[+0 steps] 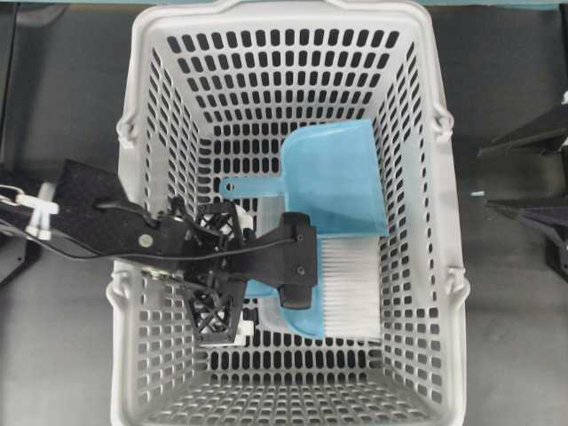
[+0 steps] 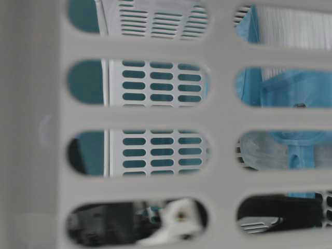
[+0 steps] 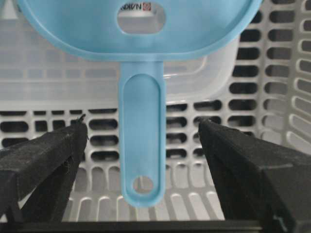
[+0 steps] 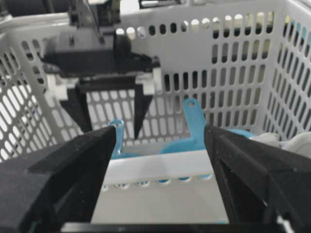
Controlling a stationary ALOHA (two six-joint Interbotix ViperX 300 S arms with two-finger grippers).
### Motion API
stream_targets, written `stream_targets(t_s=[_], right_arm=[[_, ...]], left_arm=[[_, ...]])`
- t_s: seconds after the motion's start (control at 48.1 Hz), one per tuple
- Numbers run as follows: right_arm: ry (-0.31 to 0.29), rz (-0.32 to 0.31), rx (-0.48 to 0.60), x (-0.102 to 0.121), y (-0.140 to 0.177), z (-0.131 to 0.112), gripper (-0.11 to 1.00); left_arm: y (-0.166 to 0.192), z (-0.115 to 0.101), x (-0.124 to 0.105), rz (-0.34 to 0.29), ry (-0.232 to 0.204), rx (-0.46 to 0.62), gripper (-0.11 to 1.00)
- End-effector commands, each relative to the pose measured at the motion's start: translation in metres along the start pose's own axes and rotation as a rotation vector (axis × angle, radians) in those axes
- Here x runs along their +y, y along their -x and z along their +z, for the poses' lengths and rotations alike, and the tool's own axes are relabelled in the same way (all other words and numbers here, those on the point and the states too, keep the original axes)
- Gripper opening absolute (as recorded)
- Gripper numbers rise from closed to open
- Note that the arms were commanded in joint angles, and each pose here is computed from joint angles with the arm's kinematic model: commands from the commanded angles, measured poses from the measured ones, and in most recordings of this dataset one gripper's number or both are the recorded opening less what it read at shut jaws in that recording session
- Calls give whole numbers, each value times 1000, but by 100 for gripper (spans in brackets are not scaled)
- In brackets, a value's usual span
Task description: Pick up the hand brush from the shopping basket with the left arm.
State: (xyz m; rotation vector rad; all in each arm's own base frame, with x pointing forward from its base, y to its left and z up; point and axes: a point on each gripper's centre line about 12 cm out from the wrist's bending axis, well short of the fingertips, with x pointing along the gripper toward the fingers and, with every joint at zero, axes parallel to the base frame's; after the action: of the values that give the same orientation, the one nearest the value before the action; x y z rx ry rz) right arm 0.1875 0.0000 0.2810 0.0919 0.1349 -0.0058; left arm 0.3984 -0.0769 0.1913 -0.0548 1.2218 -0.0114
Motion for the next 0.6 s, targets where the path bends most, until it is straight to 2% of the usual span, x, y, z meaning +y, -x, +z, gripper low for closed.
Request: stream_targets(t_s=[0.0,0.291,0.582], right_arm=[[-5,-2,-16,0,-1,7,70],[-8,-2,-9,0,-1,4,70],[-42,-2,1,0,-1,-1,70]], left_arm=[[-6,-1,2,4,2,4,91],[-43,-15,5,4,-1,15,90],[-40,-11,4,1,-2,5,90]])
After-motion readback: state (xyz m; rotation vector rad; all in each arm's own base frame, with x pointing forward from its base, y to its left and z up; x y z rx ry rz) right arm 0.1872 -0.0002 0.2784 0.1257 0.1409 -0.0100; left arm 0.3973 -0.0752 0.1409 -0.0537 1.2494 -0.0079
